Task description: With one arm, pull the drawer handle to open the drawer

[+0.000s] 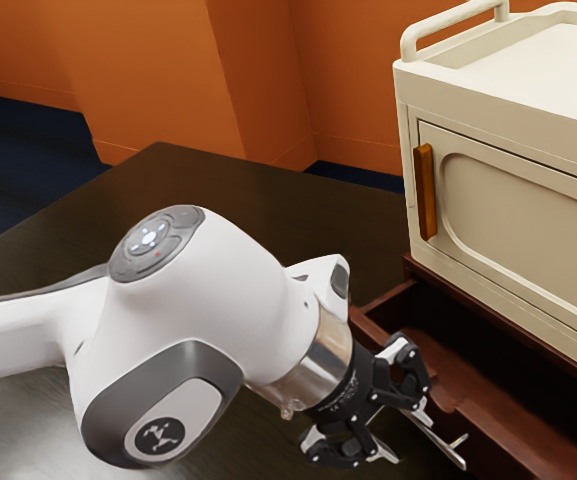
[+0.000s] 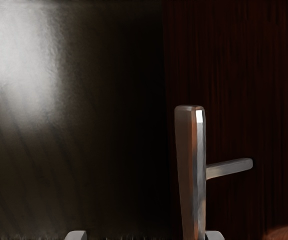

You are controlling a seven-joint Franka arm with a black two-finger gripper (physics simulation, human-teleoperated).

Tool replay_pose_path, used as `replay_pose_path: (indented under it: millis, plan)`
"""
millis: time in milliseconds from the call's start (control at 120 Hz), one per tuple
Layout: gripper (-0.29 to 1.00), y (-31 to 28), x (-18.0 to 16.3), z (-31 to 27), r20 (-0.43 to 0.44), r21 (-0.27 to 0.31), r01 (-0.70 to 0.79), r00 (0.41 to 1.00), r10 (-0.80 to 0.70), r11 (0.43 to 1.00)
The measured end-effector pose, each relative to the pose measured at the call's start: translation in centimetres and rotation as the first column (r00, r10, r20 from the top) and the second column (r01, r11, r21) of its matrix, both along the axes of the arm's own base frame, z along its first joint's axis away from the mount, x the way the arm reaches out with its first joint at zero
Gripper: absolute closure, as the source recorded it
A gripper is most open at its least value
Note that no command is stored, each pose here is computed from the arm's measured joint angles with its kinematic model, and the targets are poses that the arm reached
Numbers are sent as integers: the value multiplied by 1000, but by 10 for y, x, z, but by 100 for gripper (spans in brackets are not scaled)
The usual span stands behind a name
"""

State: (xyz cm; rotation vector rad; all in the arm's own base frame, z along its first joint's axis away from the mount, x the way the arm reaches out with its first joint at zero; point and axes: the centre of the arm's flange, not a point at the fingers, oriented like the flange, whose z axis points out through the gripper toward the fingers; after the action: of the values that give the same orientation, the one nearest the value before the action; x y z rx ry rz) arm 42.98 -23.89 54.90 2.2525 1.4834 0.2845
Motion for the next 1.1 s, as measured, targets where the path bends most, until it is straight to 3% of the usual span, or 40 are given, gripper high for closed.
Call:
replay_pose_path:
  millis: [608,858,1100]
  plan:
    - [42,10,-27,13,-175,23,-12,984,16,1000]
    - [37,9,-29,21,-186,26,-13,982,18,1000]
    - [36,12,-32,81,-162,14,-10,987,12,1000]
